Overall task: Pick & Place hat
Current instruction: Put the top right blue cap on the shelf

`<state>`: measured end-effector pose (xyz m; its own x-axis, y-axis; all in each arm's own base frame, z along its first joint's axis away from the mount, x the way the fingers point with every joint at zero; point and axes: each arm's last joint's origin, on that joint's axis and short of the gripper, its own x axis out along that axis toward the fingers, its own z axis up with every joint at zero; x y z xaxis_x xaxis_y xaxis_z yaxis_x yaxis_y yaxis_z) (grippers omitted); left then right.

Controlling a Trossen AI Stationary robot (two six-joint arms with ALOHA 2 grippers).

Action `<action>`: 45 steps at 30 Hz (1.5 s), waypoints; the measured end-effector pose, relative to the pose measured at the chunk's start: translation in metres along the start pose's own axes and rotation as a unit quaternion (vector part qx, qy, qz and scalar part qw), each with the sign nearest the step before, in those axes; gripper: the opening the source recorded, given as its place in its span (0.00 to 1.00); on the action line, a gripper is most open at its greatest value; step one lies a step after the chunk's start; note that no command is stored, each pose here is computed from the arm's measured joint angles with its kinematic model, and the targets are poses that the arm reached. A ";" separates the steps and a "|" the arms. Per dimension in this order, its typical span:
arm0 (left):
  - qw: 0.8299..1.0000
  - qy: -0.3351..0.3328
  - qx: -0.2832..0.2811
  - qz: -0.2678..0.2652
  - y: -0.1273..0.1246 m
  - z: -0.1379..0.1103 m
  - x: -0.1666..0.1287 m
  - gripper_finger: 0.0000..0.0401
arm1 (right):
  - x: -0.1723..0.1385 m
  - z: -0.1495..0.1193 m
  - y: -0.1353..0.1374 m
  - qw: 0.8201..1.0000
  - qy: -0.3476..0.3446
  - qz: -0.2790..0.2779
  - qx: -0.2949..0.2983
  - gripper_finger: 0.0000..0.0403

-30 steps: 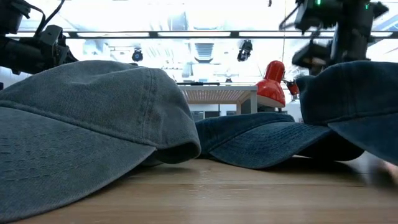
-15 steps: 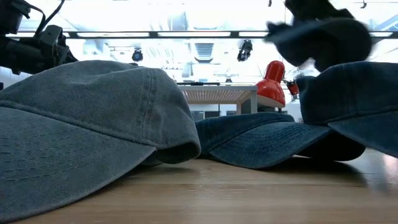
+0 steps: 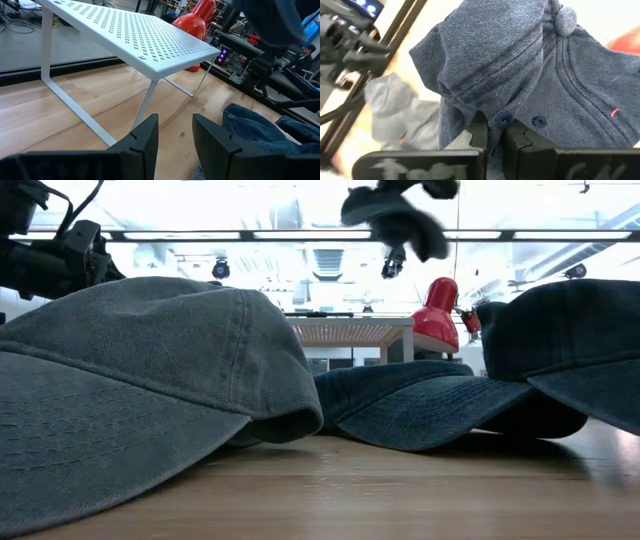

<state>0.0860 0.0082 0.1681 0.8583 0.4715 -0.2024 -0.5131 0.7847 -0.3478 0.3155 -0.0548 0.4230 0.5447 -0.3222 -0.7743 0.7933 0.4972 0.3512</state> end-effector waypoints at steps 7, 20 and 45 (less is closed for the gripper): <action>1.000 0.000 0.000 0.000 0.000 0.000 0.000 0.30 | 0.041 0.052 0.007 0.999 -0.010 -0.039 -0.026 0.05; 1.000 0.002 0.001 0.001 0.000 0.000 0.000 0.30 | 0.093 0.081 -0.030 0.995 0.042 -0.089 0.014 0.05; 1.000 0.003 0.002 0.001 0.000 0.000 0.000 0.30 | 0.129 0.087 -0.043 0.991 0.069 -0.117 -0.021 0.06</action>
<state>0.0864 0.0082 0.1677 0.8571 0.4713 -0.2079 -0.5151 0.7851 -0.3440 0.3754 -0.1876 0.3537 0.3028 -0.3211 -0.8973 0.8797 0.4564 0.1335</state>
